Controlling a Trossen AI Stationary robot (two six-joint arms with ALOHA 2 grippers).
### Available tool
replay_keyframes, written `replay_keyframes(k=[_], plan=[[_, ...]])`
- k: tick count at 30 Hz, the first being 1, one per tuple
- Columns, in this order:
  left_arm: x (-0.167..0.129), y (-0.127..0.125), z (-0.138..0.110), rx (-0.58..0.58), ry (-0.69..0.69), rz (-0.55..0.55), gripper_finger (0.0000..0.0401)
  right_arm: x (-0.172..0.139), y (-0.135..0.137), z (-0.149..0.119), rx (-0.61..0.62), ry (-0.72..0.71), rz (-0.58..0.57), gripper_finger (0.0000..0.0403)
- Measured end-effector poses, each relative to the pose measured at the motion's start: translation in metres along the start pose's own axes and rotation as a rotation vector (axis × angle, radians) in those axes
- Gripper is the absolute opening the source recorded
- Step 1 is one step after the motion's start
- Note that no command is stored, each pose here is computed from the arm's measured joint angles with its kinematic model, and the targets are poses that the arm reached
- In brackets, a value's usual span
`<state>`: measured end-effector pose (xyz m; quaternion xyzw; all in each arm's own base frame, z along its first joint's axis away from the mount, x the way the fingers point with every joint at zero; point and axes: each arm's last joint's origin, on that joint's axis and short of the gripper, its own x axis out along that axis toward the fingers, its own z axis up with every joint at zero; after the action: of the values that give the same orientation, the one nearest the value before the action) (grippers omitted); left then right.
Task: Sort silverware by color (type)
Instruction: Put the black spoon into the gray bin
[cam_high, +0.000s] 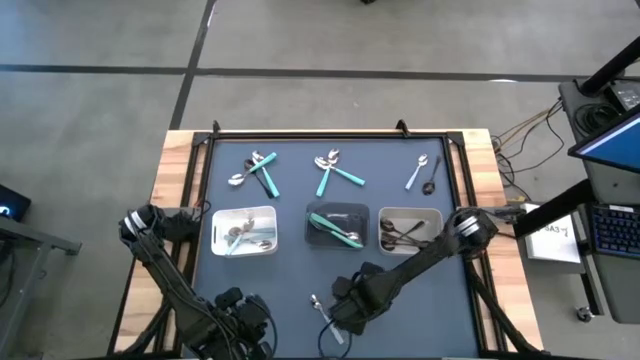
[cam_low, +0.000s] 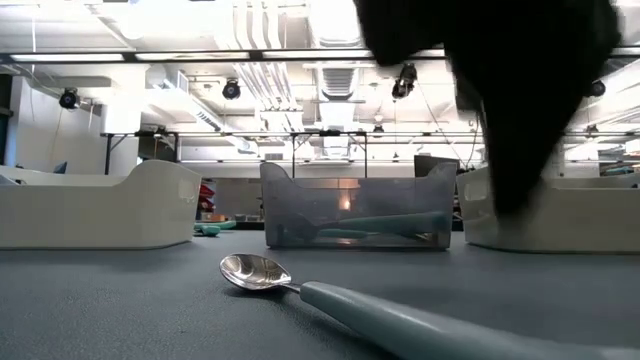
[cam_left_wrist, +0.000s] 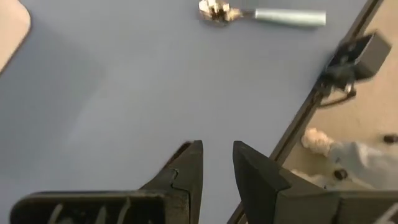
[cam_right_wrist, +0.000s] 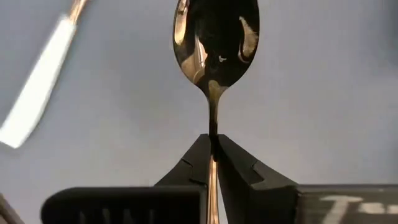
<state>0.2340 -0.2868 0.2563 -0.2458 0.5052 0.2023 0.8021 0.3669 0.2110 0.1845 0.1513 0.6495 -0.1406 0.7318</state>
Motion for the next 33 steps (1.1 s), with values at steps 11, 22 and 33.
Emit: replay_keyframes(k=[11,22,33], plan=[[0.000,0.000,0.001,-0.054,-0.032,-0.001,0.0071,-0.083,-0.080,-0.009,-0.053,-0.020,-0.242,0.0009],[-0.003,-0.001,-0.008,-0.072,-0.034,-0.012,0.0071,-0.060,-0.202,-0.053,0.307,-0.083,-0.232,0.0009],[-0.004,0.011,-0.010,-0.101,-0.008,0.111,0.0071,-0.046,-0.231,-0.081,0.404,-0.155,-0.150,0.0060]])
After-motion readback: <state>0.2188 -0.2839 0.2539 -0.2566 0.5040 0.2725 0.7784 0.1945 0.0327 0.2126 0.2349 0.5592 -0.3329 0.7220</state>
